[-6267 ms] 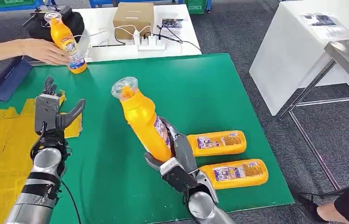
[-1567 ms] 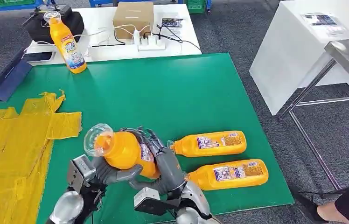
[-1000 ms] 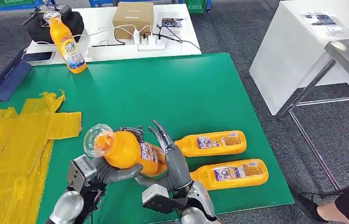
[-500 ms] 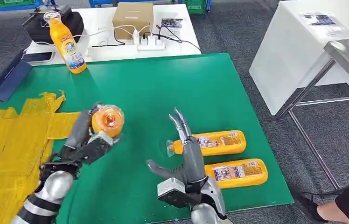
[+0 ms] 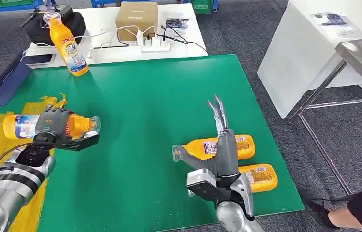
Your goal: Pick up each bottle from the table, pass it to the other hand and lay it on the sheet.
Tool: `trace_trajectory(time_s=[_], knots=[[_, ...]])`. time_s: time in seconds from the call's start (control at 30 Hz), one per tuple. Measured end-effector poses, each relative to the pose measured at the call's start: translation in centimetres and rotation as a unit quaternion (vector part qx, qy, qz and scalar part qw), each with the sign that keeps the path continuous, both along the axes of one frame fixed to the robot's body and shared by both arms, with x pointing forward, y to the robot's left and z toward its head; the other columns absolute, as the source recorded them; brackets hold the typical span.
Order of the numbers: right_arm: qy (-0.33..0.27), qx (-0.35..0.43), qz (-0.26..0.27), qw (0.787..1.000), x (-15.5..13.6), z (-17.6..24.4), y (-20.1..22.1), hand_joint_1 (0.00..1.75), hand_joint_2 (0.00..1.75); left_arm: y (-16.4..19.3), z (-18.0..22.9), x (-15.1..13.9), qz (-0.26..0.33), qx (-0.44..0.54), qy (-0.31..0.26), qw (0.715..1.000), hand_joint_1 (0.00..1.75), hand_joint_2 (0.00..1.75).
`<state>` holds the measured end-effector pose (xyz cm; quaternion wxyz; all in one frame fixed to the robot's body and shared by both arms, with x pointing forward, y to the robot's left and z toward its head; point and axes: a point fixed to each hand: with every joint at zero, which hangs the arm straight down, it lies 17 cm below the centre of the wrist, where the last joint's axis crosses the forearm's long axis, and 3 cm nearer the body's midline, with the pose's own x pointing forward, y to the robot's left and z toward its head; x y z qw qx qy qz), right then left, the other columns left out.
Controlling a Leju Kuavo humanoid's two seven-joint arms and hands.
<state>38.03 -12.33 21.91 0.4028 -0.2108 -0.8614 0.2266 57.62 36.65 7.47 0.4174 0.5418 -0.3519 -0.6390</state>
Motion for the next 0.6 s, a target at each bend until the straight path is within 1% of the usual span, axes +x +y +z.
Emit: trace_trajectory(time_s=[0.1, 0.2, 0.33, 0.37, 0.4, 0.5, 0.6], knots=[[-0.006, -0.002, -0.006, 1.0, 0.0, 0.2, -0.5, 0.0, 1.75, 2.1, -2.2, -0.9, 0.015, 0.03, 0.04, 0.999, 1.75, 1.75], [0.002, -0.012, -0.017, 1.0, 0.4, -0.2, -1.2, 0.0, 1.75, 3.5, -4.6, -2.3, 0.027, 0.044, 0.084, 0.995, 1.75, 1.75], [0.005, -0.02, -0.023, 1.0, 0.7, -0.3, -1.7, 0.0, 1.75, 4.4, -5.1, -2.6, 0.034, 0.05, 0.097, 0.993, 1.75, 1.75], [0.005, -0.022, -0.023, 0.999, 0.8, -0.4, -1.7, 0.0, 1.75, 4.5, -5.2, -2.6, 0.035, 0.051, 0.099, 0.993, 0.19, 1.75], [0.009, -0.028, -0.025, 0.999, 0.9, -0.6, -1.8, 0.0, 1.75, 4.7, -5.4, -2.7, 0.038, 0.051, 0.105, 0.992, 0.0, 1.75], [0.037, -0.057, -0.029, 0.997, 1.7, -2.0, -1.9, 0.0, 1.75, 4.8, -5.8, -3.0, 0.041, 0.037, 0.115, 0.992, 0.0, 1.75], [0.05, -0.057, -0.036, 0.996, 2.1, -2.8, -2.9, 0.0, 1.75, 4.6, -5.9, -3.1, 0.043, 0.01, 0.102, 0.994, 0.0, 1.75]])
